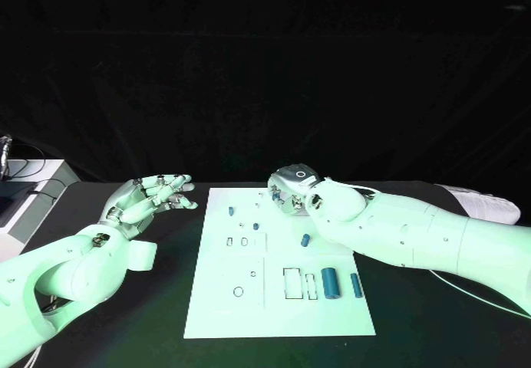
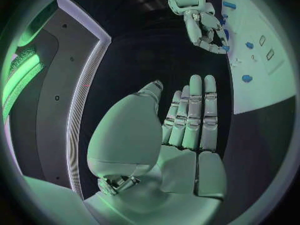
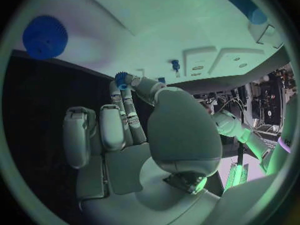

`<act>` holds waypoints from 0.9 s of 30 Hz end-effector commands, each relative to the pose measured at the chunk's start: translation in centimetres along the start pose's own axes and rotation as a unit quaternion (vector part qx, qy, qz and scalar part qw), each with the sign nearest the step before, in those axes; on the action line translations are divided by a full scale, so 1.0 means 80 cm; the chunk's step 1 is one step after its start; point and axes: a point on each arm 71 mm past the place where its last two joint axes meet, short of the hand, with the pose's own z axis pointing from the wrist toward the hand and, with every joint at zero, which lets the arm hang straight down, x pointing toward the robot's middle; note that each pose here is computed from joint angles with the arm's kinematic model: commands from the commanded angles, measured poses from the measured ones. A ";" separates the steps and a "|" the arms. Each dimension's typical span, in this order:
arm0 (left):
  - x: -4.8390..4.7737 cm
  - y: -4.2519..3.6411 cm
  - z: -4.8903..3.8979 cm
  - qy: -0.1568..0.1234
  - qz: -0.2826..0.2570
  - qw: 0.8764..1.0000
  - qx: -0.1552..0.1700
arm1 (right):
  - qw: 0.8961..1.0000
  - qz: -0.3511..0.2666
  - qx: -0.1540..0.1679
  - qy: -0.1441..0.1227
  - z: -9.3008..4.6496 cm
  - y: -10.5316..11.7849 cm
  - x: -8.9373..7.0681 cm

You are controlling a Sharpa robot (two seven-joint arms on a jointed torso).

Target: Assemble the parts on the task board

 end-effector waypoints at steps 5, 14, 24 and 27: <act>0.004 -0.0037 0.000 0.007 -0.002 1.000 0.010 | 0.999 -0.007 0.012 -0.036 0.009 0.001 -0.007; 0.005 -0.0049 0.001 0.008 -0.003 1.000 0.010 | 0.999 -0.008 0.010 -0.037 0.017 0.006 -0.007; 0.005 -0.0076 0.002 0.008 -0.004 1.000 0.013 | 0.999 -0.009 0.008 -0.034 0.023 0.010 -0.005; 0.005 -0.0085 0.002 0.008 -0.004 1.000 0.014 | 0.999 -0.009 0.010 -0.036 0.024 0.009 -0.005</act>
